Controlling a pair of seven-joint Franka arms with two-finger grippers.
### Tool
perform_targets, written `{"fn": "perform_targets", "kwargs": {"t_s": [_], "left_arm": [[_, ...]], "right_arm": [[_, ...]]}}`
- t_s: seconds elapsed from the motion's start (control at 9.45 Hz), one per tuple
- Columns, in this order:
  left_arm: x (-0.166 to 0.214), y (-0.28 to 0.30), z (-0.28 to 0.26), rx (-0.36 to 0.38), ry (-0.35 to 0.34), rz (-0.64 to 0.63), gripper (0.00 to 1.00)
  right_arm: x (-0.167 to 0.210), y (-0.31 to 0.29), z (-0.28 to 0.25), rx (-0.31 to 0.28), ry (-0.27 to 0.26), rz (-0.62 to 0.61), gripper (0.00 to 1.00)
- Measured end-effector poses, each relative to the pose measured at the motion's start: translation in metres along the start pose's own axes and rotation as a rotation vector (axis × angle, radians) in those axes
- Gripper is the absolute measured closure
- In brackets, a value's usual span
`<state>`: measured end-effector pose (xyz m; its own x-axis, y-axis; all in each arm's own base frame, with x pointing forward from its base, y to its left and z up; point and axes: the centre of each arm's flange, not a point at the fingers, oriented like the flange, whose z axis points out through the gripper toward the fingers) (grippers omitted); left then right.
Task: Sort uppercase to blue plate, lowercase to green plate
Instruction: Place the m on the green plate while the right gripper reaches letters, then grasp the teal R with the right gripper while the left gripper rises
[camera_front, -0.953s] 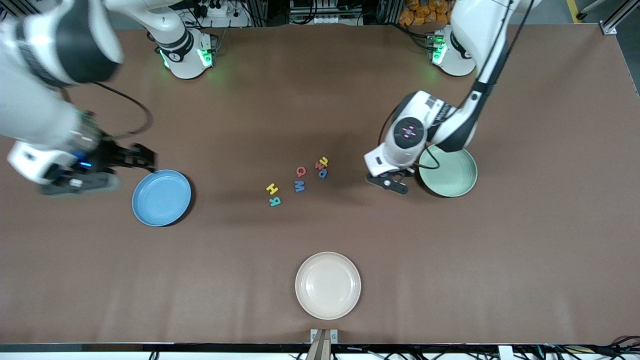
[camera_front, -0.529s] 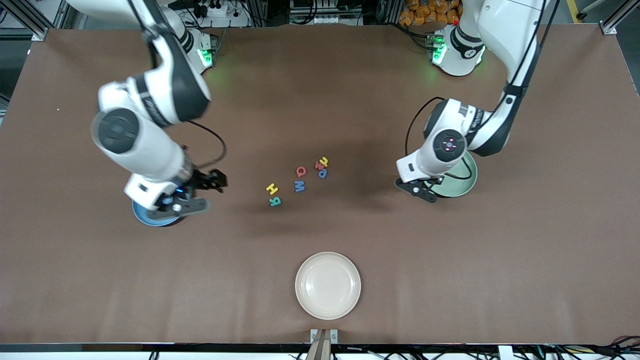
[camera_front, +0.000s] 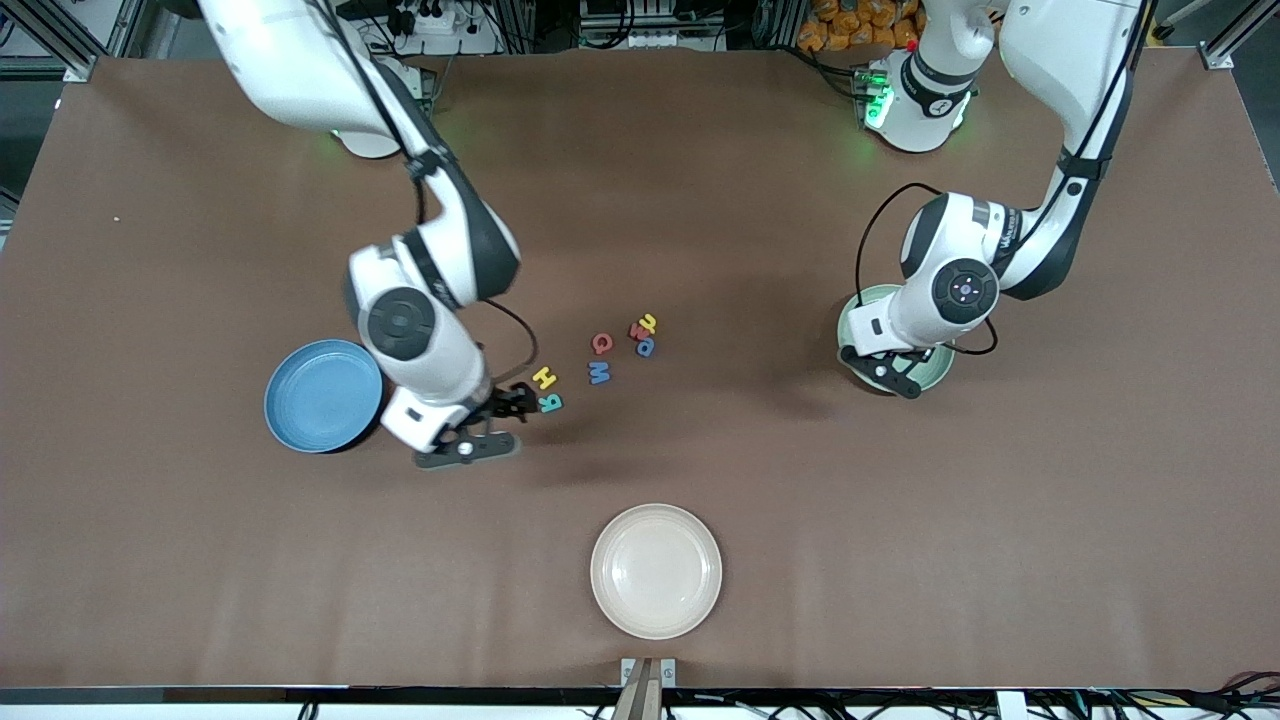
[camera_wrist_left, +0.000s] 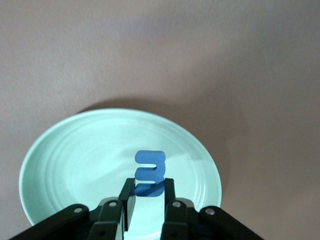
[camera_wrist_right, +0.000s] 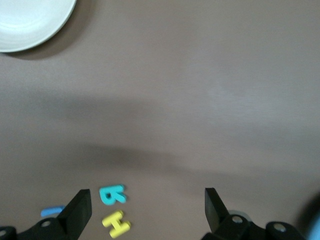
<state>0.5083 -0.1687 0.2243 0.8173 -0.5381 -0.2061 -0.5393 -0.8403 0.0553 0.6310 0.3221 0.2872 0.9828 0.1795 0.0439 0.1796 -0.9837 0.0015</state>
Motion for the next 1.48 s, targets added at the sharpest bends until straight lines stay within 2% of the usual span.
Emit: {"fn": "perform_targets", "kwargs": {"t_s": [0.21,0.32,0.53,0.74,0.95,1.16,1.48], "left_arm": [[-0.012,0.005,0.008,-0.005,-0.022,0.003,0.71],[-0.017,0.007,0.010,-0.006,-0.030,0.004,0.59],[-0.021,0.008,0.008,-0.004,-0.027,0.005,0.29],[-0.020,0.010,0.004,-0.002,-0.019,-0.005,0.01],[-0.013,0.027,-0.001,0.008,-0.004,-0.052,0.00],[0.005,0.068,-0.013,0.026,0.028,-0.099,0.00],[0.052,0.132,-0.024,0.031,0.087,-0.239,0.00]], "right_arm": [[-0.008,-0.019,0.040,-0.011,-0.023,-0.023,0.00],[-0.012,-0.027,0.050,-0.014,-0.030,-0.033,0.00],[-0.020,-0.038,0.061,-0.008,-0.011,-0.051,0.00],[-0.028,-0.041,0.070,-0.012,-0.021,-0.063,0.00],[-0.036,-0.040,0.080,-0.019,-0.043,-0.081,0.00],[-0.042,-0.046,0.086,-0.012,-0.051,-0.097,0.00],[-0.046,-0.052,0.090,0.013,-0.054,-0.092,0.00]]}}
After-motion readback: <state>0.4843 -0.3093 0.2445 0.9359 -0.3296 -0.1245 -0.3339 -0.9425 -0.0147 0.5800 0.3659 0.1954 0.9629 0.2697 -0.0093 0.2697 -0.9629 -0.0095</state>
